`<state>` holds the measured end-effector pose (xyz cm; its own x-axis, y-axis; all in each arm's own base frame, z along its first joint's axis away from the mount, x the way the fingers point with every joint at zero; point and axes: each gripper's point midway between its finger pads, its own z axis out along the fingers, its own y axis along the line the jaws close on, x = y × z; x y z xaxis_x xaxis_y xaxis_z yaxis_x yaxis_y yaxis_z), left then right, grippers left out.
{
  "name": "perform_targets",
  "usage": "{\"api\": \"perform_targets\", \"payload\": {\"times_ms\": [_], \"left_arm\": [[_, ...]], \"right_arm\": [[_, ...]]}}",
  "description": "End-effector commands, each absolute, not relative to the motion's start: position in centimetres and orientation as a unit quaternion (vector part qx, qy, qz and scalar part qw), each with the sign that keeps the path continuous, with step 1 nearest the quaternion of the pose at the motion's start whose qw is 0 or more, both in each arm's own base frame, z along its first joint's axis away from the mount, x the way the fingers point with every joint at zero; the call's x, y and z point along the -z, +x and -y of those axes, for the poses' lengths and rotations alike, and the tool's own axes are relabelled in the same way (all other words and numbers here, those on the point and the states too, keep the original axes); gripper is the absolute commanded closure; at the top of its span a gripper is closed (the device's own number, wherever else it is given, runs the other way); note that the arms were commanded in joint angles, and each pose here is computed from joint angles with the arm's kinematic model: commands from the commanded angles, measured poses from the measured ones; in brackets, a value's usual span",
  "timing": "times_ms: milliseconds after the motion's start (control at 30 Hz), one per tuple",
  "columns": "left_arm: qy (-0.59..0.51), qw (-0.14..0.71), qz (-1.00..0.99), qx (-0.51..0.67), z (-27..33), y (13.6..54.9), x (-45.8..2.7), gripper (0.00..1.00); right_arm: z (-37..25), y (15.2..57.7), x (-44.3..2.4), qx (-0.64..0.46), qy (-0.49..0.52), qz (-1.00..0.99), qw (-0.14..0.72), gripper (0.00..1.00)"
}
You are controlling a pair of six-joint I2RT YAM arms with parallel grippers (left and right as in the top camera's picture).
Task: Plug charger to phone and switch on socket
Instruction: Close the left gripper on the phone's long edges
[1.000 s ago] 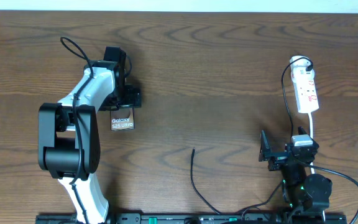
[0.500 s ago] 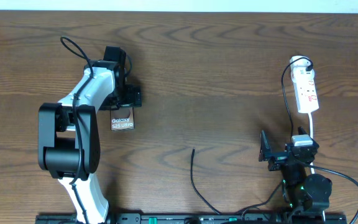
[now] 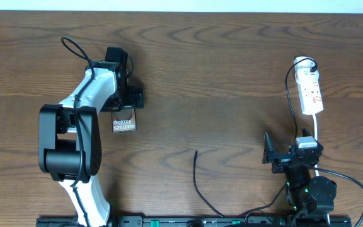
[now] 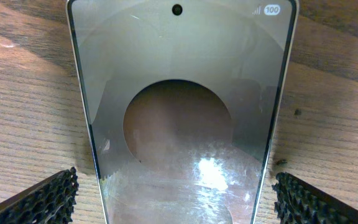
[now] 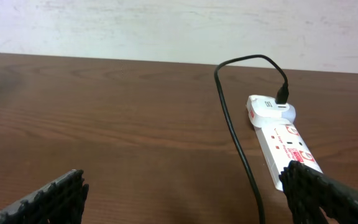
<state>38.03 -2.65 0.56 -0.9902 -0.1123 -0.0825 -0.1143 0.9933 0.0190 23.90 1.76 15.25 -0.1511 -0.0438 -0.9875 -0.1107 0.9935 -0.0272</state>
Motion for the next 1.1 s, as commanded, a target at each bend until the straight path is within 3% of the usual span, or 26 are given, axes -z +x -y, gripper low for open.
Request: {"api": "perform_targets", "payload": {"times_ms": [0, 1067], "left_arm": [[-0.061, 0.028, -0.998, -0.015, 2.4, 37.4, 0.2, 0.01], [-0.061, 0.019, -0.998, -0.016, 2.3, 36.2, 1.8, 0.01]], "right_arm": [[-1.9, 23.9, -15.2, -0.024, -0.059, -0.757, 0.650, 0.01], [-1.9, 23.9, -15.2, -0.024, -0.059, -0.758, 0.650, 0.01]]}}
